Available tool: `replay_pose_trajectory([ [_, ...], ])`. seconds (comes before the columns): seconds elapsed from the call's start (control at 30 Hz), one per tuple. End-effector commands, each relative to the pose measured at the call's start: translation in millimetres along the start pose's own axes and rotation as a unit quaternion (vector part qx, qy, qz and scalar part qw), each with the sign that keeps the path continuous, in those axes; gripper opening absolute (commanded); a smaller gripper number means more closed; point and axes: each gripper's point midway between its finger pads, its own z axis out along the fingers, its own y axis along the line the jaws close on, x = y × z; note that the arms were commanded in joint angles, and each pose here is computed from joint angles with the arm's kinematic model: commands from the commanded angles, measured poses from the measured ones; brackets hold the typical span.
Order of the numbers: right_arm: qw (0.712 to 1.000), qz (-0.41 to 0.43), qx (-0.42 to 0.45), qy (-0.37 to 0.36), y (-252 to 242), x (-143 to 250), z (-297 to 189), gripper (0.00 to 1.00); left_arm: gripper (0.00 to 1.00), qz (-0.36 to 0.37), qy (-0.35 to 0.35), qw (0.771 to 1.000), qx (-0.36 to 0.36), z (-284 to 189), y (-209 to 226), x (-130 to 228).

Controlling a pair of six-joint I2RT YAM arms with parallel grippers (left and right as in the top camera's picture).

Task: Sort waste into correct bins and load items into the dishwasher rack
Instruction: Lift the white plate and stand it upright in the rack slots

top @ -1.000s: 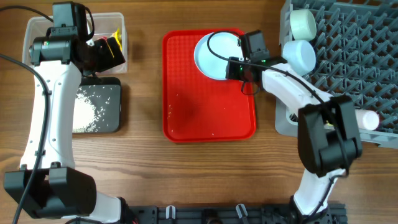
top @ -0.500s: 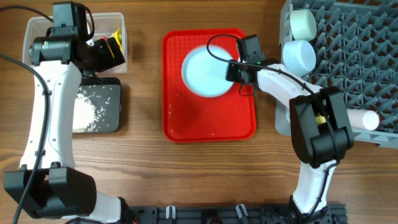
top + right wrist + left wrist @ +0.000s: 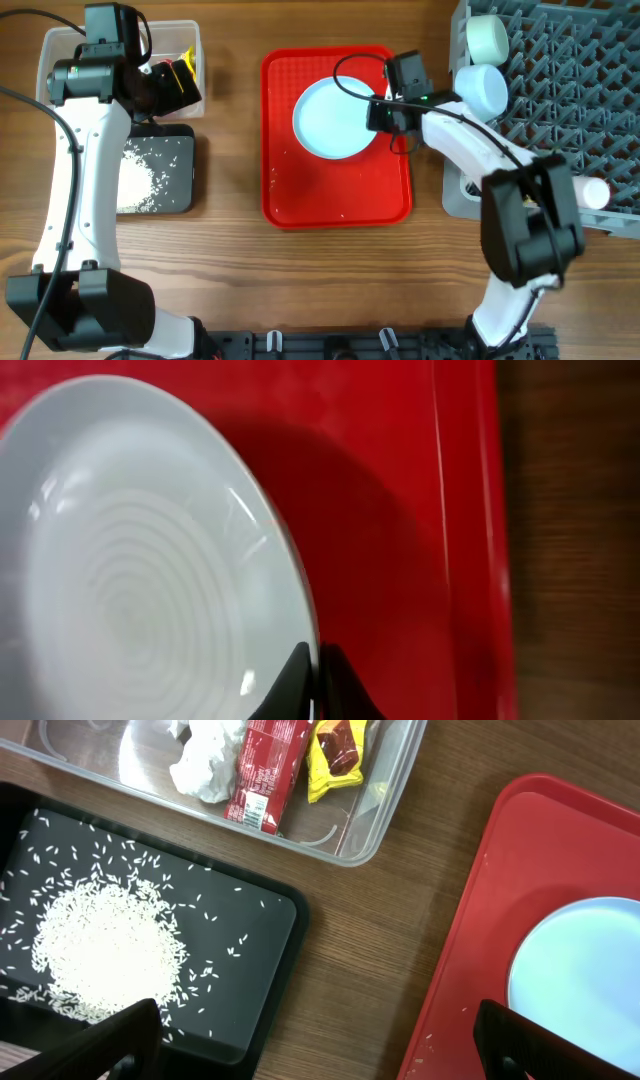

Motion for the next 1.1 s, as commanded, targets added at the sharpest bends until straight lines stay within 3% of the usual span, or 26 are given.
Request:
replay_pose_trajectory([
  [0.0,0.997,-0.033,-0.024,-0.061,17.0,-28.8,-57.2,0.04,1.00,-0.006,0.003,1.000,0.000,3.0,1.0,0.2],
  [0.13,0.993,-0.046,-0.033,-0.108,23.5,-45.6,-104.7,0.04,1.00,-0.006,0.003,1.000,0.000,3.0,1.1,0.1],
  [0.27,0.980,-0.039,0.025,-0.192,-6.4,-74.4,-166.4,0.04,1.00,-0.006,0.003,1.000,0.000,3.0,1.1,0.1],
  [0.3,0.964,-0.041,0.095,-0.243,-37.0,-89.8,-204.0,0.04,1.00,-0.006,0.003,1.000,0.000,3.0,1.0,0.2],
  [0.4,0.929,-0.027,0.213,-0.300,-86.5,-104.6,-253.6,0.04,1.00,-0.006,0.003,1.000,0.000,3.0,1.1,0.1],
  [0.53,0.846,0.045,0.395,-0.355,-171.1,-112.9,-324.7,0.05,1.00,-0.006,0.003,1.000,0.000,3.0,1.0,0.2],
  [0.67,0.825,0.044,0.446,-0.345,-213.7,-122.2,-329.9,0.04,1.00,-0.006,0.003,1.000,0.000,3.0,1.1,0.1],
  [0.83,0.816,-0.022,0.509,-0.271,-257.3,-128.7,-305.5,0.04,1.00,-0.006,0.003,1.000,0.000,3.0,1.1,0.1],
  [1.07,0.813,-0.059,0.530,-0.234,-278.6,-137.3,-271.5,0.04,1.00,-0.006,0.003,1.000,0.000,3.0,1.1,0.1],
])
